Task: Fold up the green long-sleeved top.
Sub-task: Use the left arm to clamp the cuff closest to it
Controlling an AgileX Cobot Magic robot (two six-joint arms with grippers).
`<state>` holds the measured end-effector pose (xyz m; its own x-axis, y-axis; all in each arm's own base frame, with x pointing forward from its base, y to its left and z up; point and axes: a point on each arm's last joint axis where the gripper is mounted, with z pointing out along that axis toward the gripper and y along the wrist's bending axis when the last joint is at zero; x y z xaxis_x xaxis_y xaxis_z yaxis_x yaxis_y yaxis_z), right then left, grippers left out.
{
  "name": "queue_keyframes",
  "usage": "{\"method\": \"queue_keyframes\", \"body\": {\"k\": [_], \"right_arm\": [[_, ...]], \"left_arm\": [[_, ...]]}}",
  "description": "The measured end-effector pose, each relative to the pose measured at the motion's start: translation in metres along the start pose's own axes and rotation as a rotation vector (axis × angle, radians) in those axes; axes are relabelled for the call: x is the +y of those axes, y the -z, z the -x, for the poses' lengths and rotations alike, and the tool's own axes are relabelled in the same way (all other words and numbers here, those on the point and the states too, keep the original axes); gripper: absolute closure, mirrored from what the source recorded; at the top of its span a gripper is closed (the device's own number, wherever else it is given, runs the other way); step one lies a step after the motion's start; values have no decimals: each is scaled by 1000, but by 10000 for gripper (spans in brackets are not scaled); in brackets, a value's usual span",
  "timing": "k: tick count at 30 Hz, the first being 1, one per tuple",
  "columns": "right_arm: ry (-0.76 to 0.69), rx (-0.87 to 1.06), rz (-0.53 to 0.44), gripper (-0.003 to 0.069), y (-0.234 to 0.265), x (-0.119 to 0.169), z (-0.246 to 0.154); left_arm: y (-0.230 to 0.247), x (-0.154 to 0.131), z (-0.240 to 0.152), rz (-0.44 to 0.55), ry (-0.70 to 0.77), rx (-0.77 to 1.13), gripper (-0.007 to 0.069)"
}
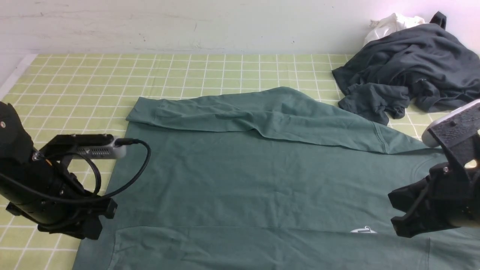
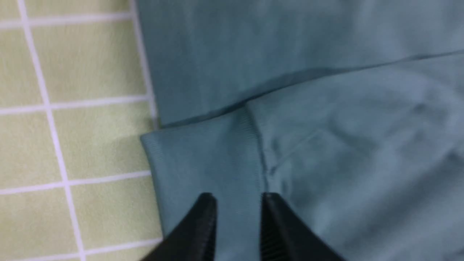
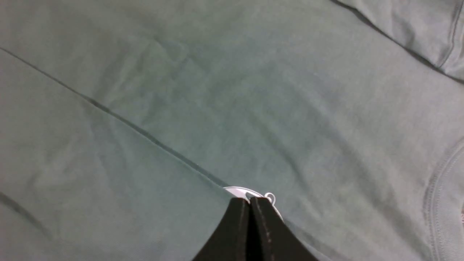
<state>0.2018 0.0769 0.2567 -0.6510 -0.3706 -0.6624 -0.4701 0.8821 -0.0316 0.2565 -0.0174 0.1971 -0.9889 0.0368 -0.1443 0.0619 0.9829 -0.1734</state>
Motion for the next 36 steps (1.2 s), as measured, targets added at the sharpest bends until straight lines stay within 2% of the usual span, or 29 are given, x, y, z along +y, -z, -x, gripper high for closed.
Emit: {"method": "queue_keyframes", "body": {"k": [1, 3, 6, 8, 21, 32, 36], "right_arm": [[-1, 0, 1, 670, 0, 0, 0], [-14, -2, 7, 670, 0, 1, 0], [-24, -4, 12, 670, 0, 1, 0], [-28, -4, 14, 670, 0, 1, 0], [-34, -20, 12, 670, 0, 1, 2], [-34, -21, 12, 670, 0, 1, 2], [-34, -21, 12, 669, 0, 1, 2]], "left_arm": [[-1, 1, 0, 1, 4, 2, 401], [-16, 8, 4, 8, 38, 24, 298], [-30, 13, 8, 14, 62, 38, 234], [-35, 14, 9, 16, 72, 46, 218], [-39, 15, 15, 14, 89, 66, 209], [-38, 20, 14, 73, 98, 89, 209], [-41, 20, 14, 68, 104, 102, 266]]}}
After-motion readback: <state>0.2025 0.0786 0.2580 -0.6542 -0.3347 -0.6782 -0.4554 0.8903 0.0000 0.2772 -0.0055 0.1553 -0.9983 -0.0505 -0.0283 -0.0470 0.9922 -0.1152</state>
